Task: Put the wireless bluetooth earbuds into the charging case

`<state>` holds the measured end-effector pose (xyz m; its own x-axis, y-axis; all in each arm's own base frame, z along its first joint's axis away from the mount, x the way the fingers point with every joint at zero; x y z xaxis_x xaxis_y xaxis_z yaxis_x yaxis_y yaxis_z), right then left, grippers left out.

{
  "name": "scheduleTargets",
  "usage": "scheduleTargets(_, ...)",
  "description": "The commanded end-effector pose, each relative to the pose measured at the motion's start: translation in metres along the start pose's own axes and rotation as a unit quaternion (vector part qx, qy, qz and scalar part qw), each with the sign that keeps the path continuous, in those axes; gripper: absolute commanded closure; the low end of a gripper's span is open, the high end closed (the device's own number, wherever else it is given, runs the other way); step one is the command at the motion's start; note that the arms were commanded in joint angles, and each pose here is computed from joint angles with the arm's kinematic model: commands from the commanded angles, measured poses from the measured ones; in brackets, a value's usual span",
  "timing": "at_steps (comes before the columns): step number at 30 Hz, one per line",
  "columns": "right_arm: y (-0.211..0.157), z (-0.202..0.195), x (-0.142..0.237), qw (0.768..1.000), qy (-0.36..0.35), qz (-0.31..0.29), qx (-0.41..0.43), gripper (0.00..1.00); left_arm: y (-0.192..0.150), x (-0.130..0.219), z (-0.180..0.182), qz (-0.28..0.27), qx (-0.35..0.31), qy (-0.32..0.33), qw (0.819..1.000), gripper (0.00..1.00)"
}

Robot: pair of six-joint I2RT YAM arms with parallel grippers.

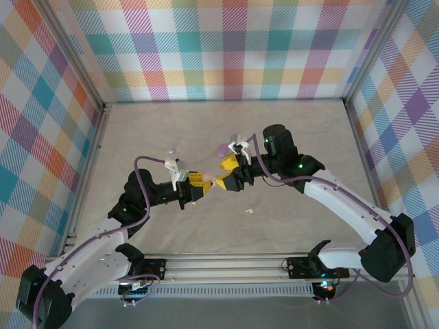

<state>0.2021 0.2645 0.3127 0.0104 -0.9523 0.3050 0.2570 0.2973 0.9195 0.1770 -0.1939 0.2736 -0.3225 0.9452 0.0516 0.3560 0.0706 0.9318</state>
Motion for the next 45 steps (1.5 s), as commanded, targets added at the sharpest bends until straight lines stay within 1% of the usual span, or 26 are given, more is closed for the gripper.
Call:
scheduleTargets(1,-0.006,-0.001,-0.005,1.0,0.01,0.009,-0.01,0.3,0.015,-0.001,-0.005,-0.027,-0.024,-0.012,0.999,1.0)
scheduleTargets(6,-0.007,-0.011,-0.017,0.999,0.028,0.02,-0.029,0.3,0.016,-0.003,-0.007,-0.022,-0.022,-0.024,0.999,1.0)
scheduleTargets(8,-0.007,-0.017,-0.021,0.999,0.025,0.027,-0.036,0.3,0.017,-0.003,-0.007,-0.022,-0.022,-0.025,0.999,1.0)
scheduleTargets(12,-0.006,-0.032,-0.025,0.998,-0.008,0.038,-0.048,0.31,0.017,-0.003,-0.008,-0.022,-0.024,-0.028,0.999,1.0)
scheduleTargets(16,-0.003,-0.047,-0.019,0.997,-0.039,0.027,-0.065,0.31,0.016,-0.003,-0.008,-0.021,-0.025,-0.029,0.999,1.0)
scheduleTargets(19,-0.002,-0.055,-0.016,0.996,-0.048,0.021,-0.078,0.31,0.014,-0.002,-0.008,-0.021,-0.025,-0.029,0.999,1.0)
scheduleTargets(31,-0.008,-0.058,-0.019,0.992,-0.04,0.028,-0.12,0.31,0.012,-0.006,-0.004,-0.016,-0.037,-0.027,0.999,1.0)
scheduleTargets(37,-0.017,-0.068,-0.018,0.983,-0.091,0.042,-0.154,0.3,0.011,-0.011,-0.001,-0.012,-0.033,-0.032,0.999,1.0)
scheduleTargets(42,-0.018,-0.074,-0.017,0.977,-0.117,0.047,-0.173,0.29,0.009,-0.013,0.001,-0.01,-0.031,-0.032,0.999,1.0)
scheduleTargets(45,-0.016,-0.073,-0.014,0.974,-0.126,0.045,-0.183,0.26,0.005,-0.014,0.005,-0.007,-0.027,-0.024,0.999,1.0)
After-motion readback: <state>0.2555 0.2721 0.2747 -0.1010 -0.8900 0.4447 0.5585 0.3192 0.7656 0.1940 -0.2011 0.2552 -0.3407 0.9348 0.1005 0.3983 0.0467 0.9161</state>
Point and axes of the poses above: each hand's point on the last joint's axis, 136 mm out from that joint toward the fingers, its own x axis back along the fingers, its own z axis along the line the jaws close on, y = z × x, the point moved 6 cm from there along x, back along the fingers, and after that the axes turned 8 degrees about x, right-handed, at the moved point
